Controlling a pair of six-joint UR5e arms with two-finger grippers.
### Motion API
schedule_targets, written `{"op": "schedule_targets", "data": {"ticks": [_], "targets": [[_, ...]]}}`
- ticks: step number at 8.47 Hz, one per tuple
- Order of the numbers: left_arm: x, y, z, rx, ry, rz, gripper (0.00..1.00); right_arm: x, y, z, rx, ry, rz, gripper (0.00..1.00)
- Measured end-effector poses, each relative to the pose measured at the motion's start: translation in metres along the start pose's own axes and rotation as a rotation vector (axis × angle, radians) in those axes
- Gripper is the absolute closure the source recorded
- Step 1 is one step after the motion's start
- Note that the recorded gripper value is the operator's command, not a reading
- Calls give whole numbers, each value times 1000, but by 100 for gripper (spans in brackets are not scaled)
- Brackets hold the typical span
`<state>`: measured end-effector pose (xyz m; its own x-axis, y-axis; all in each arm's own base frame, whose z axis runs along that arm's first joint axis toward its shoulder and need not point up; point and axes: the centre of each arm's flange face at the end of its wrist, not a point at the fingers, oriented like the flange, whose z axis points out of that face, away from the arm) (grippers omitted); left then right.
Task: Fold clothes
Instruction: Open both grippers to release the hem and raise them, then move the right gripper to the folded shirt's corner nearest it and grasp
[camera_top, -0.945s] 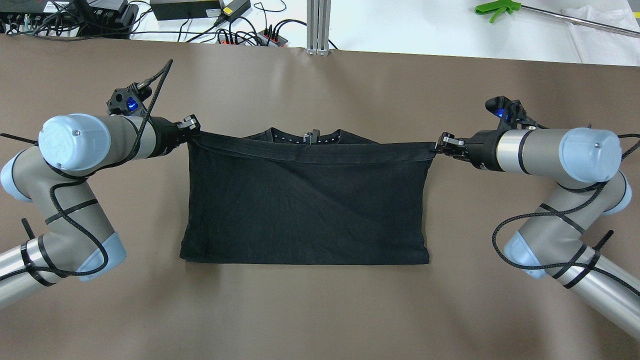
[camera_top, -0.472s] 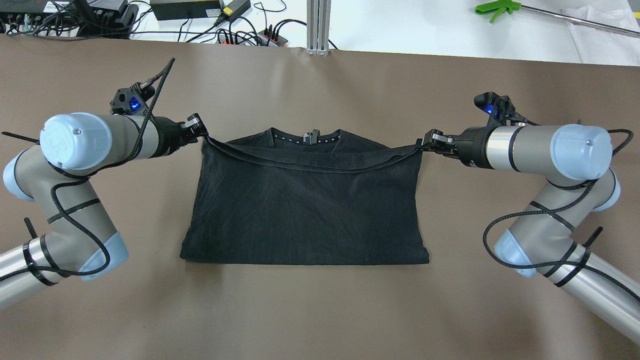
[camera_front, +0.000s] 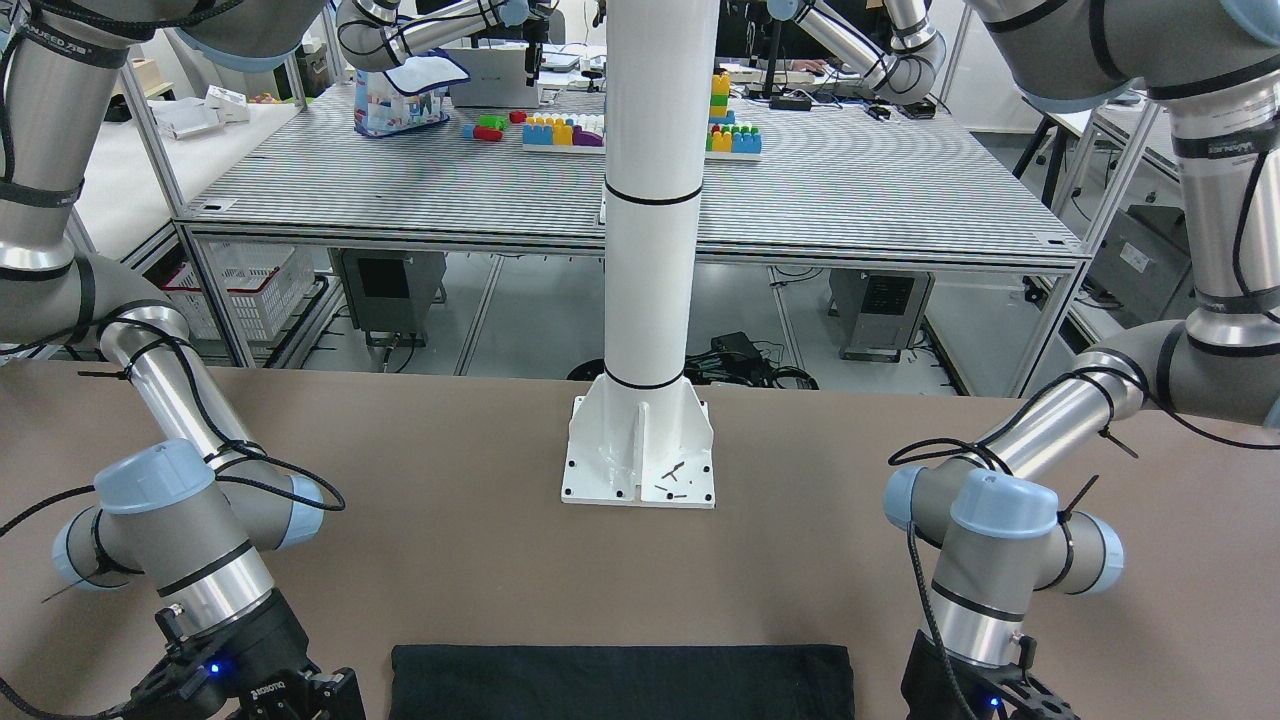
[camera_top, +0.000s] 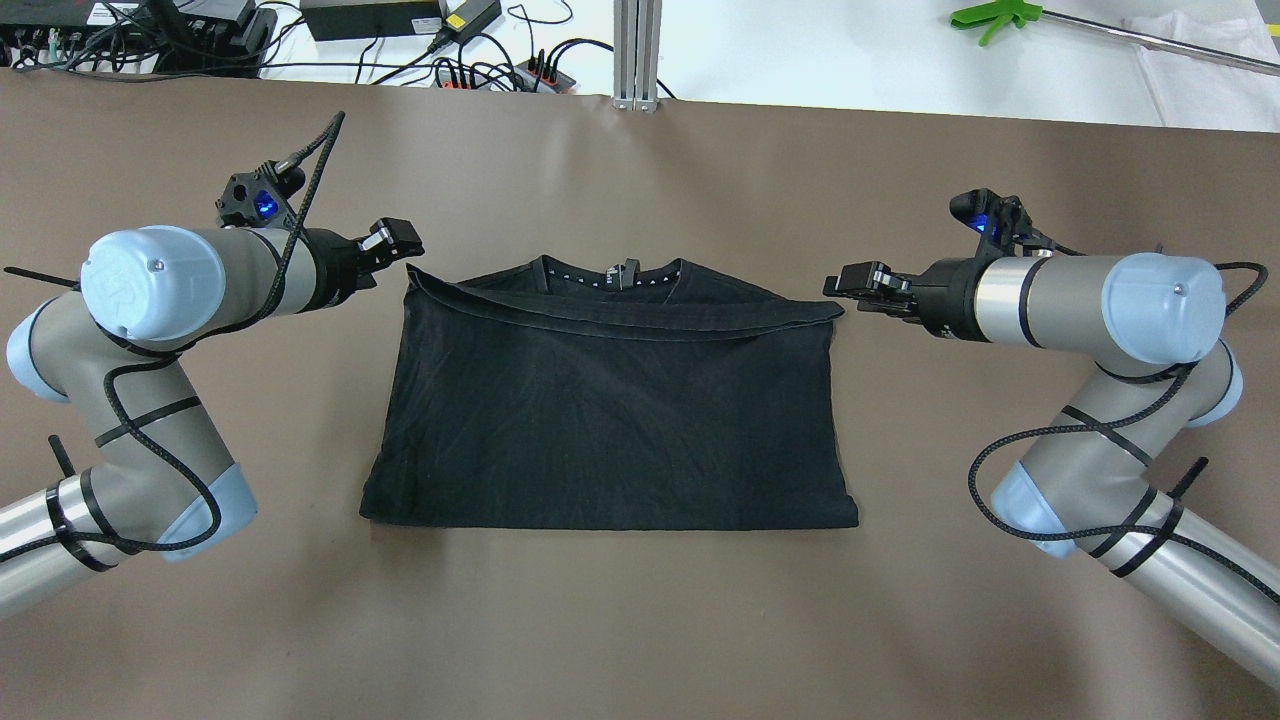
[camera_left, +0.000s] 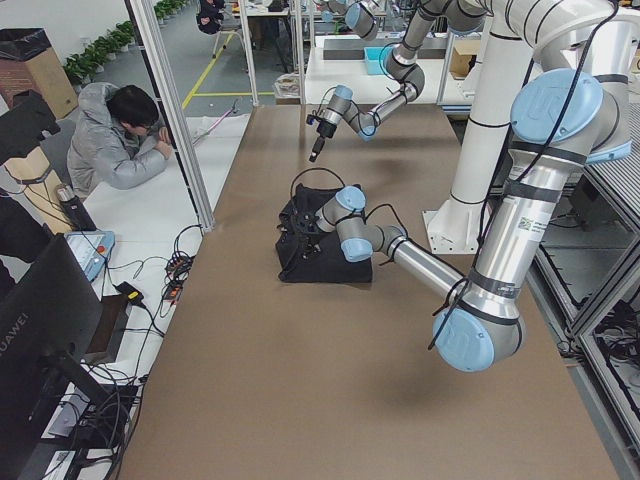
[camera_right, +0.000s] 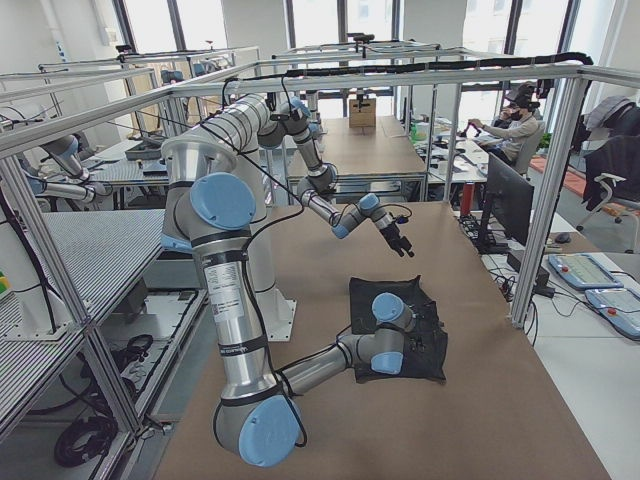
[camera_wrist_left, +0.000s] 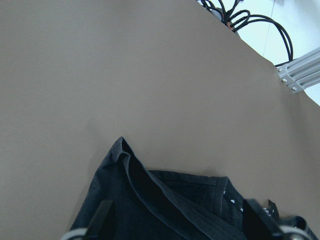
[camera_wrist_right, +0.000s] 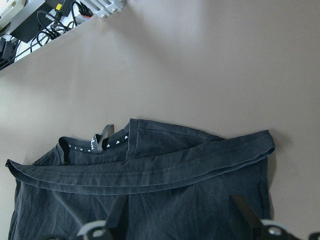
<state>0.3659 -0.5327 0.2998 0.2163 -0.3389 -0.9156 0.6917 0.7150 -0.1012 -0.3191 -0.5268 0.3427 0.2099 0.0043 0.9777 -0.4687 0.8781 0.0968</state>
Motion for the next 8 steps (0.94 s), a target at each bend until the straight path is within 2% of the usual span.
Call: {"op": "schedule_targets", "data": {"ticks": [1,2,3,5,8], "targets": [[3,0,-3,1,7,-2,1,1,3,0,-12,3,6,7],[5,0,-5,0,12,-3,8,3,12,3,-44,6,9,7],[8,1,-7,-2,18,-3,1,8,33,11,-95,14,9,7],[14,4,-17,-1,41,-1,0,21,79,26,-187,37,16,7],[16,6,-22,2,49,2,0,55,118,29,-271,89,41,6]]}}
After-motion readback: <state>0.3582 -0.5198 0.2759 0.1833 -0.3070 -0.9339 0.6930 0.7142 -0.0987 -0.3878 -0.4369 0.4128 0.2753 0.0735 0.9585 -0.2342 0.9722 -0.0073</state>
